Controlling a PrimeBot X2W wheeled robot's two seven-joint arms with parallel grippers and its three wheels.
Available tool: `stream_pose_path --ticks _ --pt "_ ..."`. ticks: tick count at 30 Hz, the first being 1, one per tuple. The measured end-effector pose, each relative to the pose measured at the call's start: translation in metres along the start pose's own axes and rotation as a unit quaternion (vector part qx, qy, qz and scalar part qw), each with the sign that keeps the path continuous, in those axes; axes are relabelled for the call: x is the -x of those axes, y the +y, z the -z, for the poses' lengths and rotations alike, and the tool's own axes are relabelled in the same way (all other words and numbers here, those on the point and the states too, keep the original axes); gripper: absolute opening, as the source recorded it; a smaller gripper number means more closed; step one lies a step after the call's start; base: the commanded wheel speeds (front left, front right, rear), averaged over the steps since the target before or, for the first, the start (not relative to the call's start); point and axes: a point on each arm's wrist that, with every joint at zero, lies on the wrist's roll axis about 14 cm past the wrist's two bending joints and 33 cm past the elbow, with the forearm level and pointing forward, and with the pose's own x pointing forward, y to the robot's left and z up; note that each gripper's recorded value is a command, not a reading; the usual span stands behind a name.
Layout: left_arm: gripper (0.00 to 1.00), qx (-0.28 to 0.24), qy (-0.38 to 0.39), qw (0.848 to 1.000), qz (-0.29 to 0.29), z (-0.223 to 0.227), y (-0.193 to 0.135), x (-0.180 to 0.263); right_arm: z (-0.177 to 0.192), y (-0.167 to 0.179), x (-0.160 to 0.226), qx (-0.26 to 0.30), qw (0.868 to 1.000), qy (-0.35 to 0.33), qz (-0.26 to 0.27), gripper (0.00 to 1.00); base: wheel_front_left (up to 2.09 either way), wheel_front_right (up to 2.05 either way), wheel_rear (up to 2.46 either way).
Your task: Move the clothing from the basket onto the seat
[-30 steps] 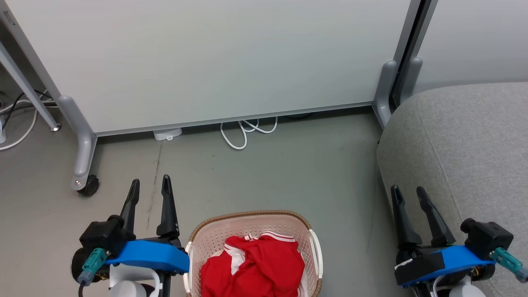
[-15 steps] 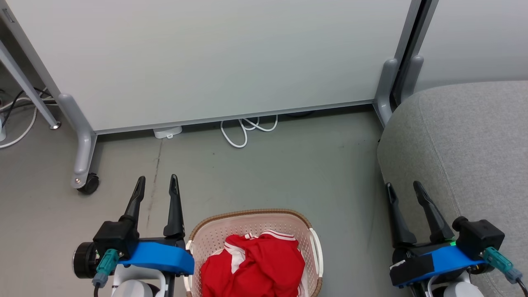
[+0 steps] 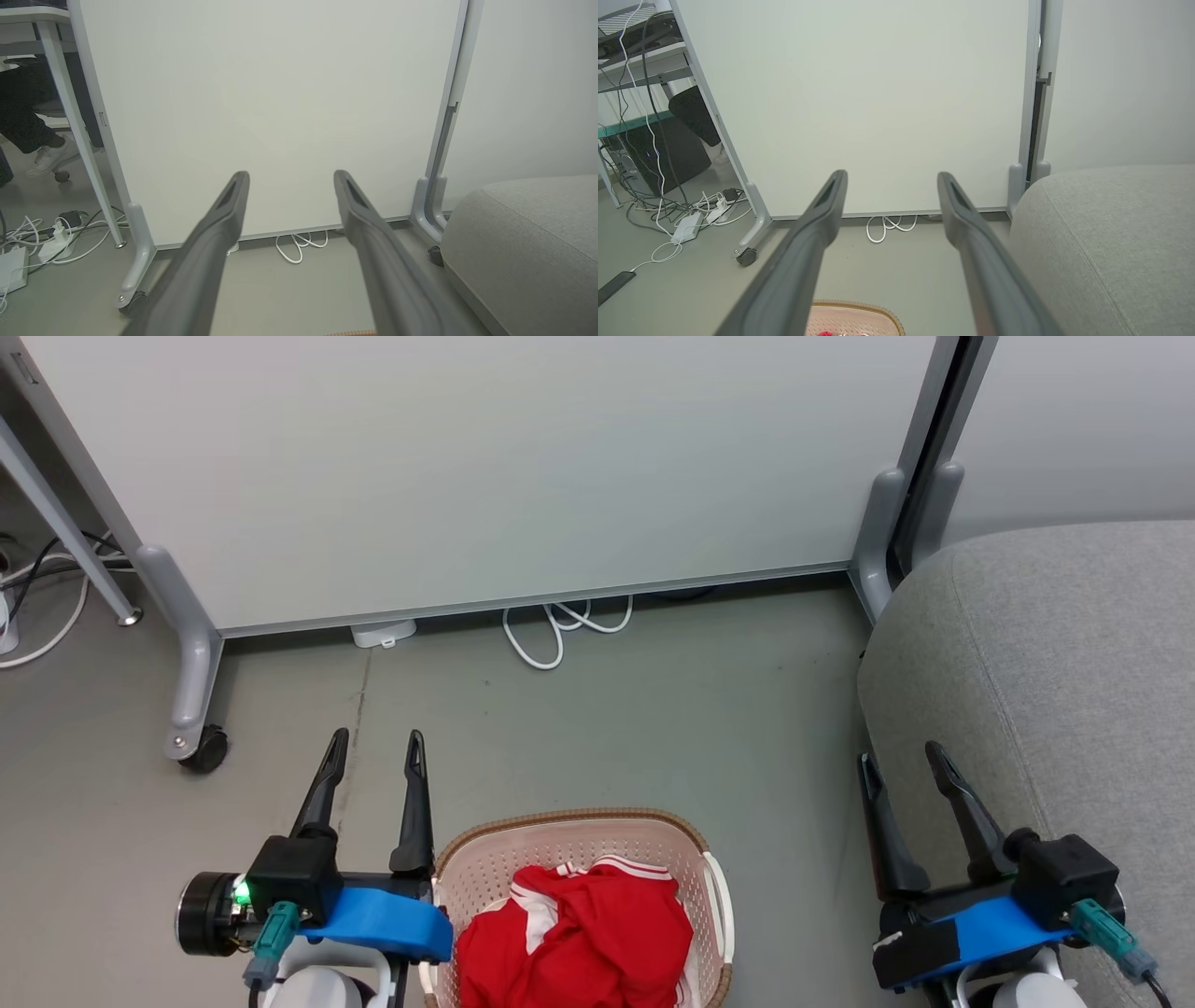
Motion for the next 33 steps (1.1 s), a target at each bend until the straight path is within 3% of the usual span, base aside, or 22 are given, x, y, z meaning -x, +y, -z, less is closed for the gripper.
stream_pose_path --ticks 6,22,33 --pt "1.0 -0.017 -0.004 1.0 0.005 -0.001 -0.002 0.0 -0.001 0.003 -0.001 0.018 1.0 -0.003 -0.008 1.0 0.0 0.0 0.0" --pt "1.0 -0.004 0.008 1.0 0.009 0.007 -0.003 -0.001 0.002 0.003 -0.001 0.018 1.0 0.001 -0.008 1.0 0.0 0.0 0.0" --pt "1.0 -0.018 0.047 0.995 0.086 0.036 -0.034 -0.045 0.005 -0.009 -0.022 0.02 1.0 -0.001 0.002 1.0 0.0 0.0 0.0"
